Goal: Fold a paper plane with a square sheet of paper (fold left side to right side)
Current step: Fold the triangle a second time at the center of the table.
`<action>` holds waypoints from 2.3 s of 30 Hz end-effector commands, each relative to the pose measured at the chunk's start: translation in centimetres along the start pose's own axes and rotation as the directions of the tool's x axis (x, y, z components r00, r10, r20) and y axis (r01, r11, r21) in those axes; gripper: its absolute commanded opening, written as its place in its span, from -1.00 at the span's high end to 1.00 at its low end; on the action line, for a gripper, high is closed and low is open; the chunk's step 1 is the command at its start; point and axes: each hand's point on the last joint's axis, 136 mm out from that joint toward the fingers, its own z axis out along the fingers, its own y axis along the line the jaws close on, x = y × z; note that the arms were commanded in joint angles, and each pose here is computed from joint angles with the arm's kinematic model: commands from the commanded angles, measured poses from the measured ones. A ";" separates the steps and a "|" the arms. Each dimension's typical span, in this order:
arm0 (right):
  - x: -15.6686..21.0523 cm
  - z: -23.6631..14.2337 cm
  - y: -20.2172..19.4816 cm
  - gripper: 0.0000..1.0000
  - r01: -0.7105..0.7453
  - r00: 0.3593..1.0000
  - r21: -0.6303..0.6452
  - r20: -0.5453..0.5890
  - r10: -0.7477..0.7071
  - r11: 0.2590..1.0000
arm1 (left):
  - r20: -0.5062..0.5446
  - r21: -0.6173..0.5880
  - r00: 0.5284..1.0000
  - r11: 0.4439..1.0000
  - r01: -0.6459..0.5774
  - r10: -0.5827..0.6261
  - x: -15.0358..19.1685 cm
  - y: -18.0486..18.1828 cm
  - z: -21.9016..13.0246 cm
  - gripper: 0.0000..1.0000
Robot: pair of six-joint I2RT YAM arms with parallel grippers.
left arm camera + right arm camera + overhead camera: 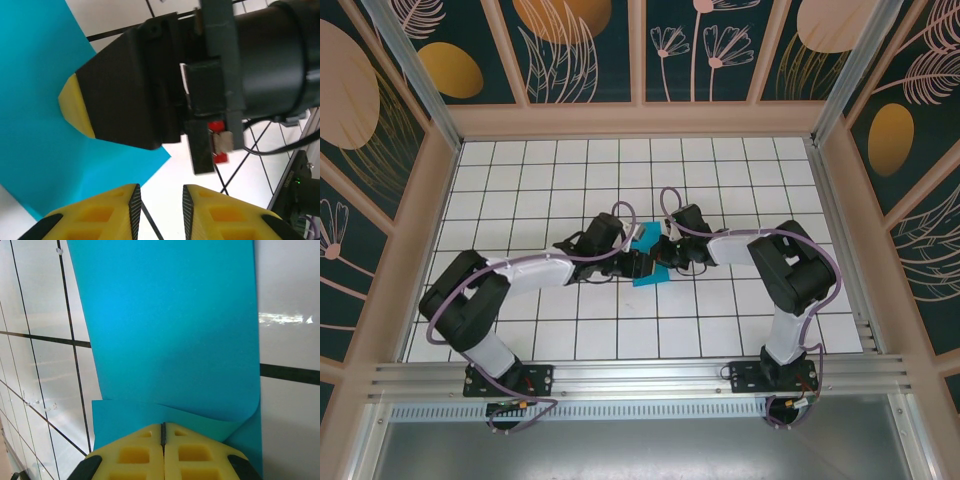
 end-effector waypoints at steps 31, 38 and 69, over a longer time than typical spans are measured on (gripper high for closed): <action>2.6 -2.0 2.0 0.94 0.005 0.996 -0.032 -0.094 -0.008 0.999 | -0.164 -0.148 0.980 0.985 0.085 -0.109 6.5 6.9 2.9 0.39; 2.8 -0.6 2.4 0.94 -0.007 0.993 -0.048 -0.118 0.001 0.999 | -0.161 -0.146 0.981 0.985 0.087 -0.111 6.4 6.9 2.9 0.39; -3.4 -2.4 -5.1 0.93 -0.072 0.993 0.224 0.104 0.050 0.972 | -0.160 -0.170 0.978 0.980 0.103 -0.131 7.6 7.9 2.7 0.40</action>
